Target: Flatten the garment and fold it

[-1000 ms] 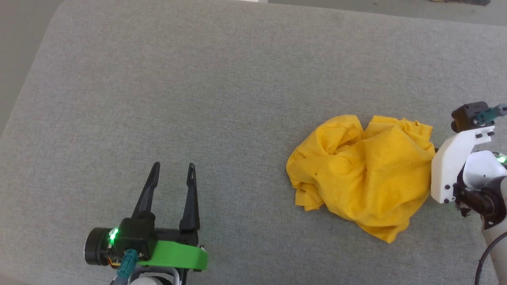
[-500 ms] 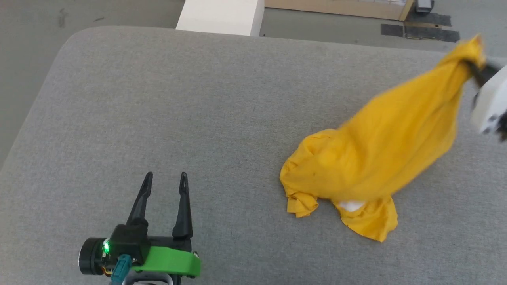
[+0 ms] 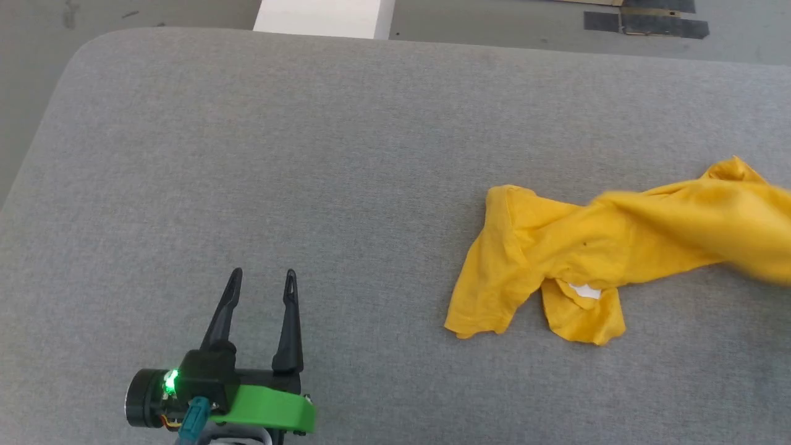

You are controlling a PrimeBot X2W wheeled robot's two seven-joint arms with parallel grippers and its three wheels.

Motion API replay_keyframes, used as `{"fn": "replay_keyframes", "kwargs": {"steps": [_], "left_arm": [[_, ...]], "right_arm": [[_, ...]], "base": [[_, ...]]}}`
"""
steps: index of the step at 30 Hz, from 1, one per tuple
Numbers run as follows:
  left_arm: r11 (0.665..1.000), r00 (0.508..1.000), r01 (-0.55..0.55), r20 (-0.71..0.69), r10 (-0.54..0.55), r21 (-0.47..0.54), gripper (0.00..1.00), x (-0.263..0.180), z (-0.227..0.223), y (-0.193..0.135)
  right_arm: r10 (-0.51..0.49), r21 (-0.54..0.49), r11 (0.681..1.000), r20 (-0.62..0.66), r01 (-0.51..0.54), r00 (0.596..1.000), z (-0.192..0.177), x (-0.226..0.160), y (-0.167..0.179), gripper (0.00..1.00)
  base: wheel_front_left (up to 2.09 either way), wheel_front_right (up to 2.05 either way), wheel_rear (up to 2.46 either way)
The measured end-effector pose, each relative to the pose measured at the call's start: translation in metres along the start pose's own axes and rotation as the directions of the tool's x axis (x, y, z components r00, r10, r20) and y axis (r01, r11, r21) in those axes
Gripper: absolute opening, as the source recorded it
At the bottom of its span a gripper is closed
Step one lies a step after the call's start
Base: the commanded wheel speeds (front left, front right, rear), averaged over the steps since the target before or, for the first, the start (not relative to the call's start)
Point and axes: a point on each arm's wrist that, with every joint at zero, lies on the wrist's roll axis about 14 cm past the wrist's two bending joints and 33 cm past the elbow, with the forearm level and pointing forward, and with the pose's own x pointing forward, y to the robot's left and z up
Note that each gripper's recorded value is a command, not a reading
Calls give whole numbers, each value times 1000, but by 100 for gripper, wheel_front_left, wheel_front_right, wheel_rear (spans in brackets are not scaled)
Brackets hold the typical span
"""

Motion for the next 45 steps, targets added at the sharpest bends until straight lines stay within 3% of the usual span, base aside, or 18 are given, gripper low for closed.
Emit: {"fn": "replay_keyframes", "kwargs": {"steps": [1,2,3,6,9,13,16,20,24,30,35,36,37,38,42,45], "left_arm": [[1000,1000,5,-1,-5,-1,100,0,0,-1],[1000,1000,12,1,-12,-4,100,0,0,-3],[1000,1000,14,3,-14,-5,100,0,1,-4],[1000,1000,22,11,-21,-6,100,0,3,-6],[1000,999,29,26,-29,-7,100,-1,8,-7],[1000,998,26,50,-26,-5,100,-3,16,-6],[1000,998,22,59,-22,-6,100,-4,19,-4],[1000,998,14,57,-13,-8,100,-6,19,-3],[1000,999,-4,41,4,-9,100,-8,15,2],[1000,999,-30,15,30,-6,100,-13,8,9],[999,999,-53,2,53,-3,100,-18,5,16],[998,998,-58,3,58,-2,100,-20,5,17],[998,998,-62,3,62,-2,100,-21,5,18],[998,998,-64,4,64,-1,100,-22,6,19],[997,997,-73,19,73,-2,100,-25,11,21],[997,996,-79,34,79,-2,100,-28,16,23]], "right_arm": [[-2,5,1000,-32,2,999,-15,-1,0,48],[-2,9,1000,-61,3,998,-28,-3,1,84],[-1,22,1000,-77,3,997,-37,-6,2,100],[12,30,999,-17,-11,1000,-27,-11,8,100],[59,49,997,113,-65,992,9,-20,25,100],[189,3,980,309,-200,932,77,-47,65,100],[309,-58,949,363,-310,879,107,-69,102,100],[490,-144,872,303,-469,818,108,-89,162,100],[603,-210,797,244,-566,759,99,-98,204,100],[678,-302,705,22,-641,735,46,-85,247,100],[669,-336,659,-145,-672,729,4,-70,263,100],[661,-337,659,-167,-672,732,-1,-66,264,93],[651,-355,654,-186,-668,736,-6,-64,264,58],[646,-369,652,-187,-662,740,-6,-62,264,0],[650,-391,665,-118,-637,751,10,-58,265,0],[672,-398,677,-9,-619,741,43,-64,269,0]], "base": [[0,0,0],[0,0,0],[0,0,0],[0,0,0],[0,0,0],[0,0,0],[0,0,0],[0,0,0],[0,0,0],[0,0,0],[0,0,0],[0,0,0],[0,0,0],[0,0,0],[0,0,0],[0,0,0]]}}
